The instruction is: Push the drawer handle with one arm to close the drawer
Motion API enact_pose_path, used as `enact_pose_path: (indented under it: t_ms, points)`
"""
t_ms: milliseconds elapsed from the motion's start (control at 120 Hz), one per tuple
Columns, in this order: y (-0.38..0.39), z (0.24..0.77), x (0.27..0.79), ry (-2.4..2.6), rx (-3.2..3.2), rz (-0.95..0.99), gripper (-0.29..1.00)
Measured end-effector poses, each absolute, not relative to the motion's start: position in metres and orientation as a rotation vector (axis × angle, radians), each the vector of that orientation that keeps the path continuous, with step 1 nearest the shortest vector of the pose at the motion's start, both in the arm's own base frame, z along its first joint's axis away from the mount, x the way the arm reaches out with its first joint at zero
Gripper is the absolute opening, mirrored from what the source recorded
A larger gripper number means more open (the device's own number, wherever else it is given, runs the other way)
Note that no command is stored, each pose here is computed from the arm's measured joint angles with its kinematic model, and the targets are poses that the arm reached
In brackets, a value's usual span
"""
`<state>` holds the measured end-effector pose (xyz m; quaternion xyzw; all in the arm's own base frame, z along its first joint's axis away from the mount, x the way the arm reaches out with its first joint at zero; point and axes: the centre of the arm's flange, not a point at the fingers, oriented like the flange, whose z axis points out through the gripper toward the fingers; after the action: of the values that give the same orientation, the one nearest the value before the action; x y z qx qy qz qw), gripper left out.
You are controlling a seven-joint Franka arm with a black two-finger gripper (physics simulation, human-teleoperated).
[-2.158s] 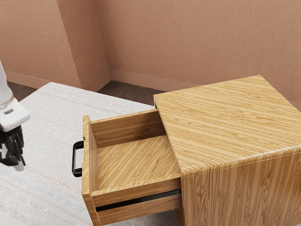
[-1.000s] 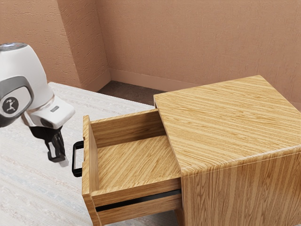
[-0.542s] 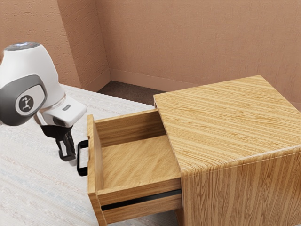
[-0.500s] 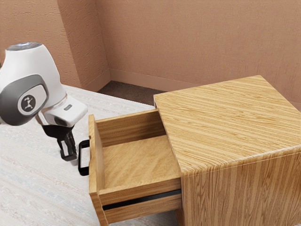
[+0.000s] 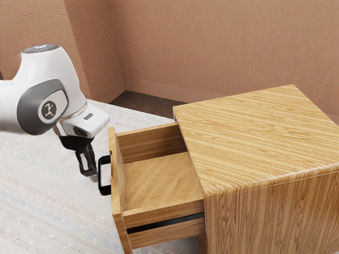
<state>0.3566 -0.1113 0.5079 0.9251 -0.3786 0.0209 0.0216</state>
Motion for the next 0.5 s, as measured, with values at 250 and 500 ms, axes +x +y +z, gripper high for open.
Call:
enact_pose_path:
  t_ms: [250, 500]
  points:
    - [-0.135, 0.51, 0.366, -1.259, 2.834, 0.065, -0.08]
    - [-0.162, 0.508, 0.377, -1.322, 2.81, 0.068, -0.08]
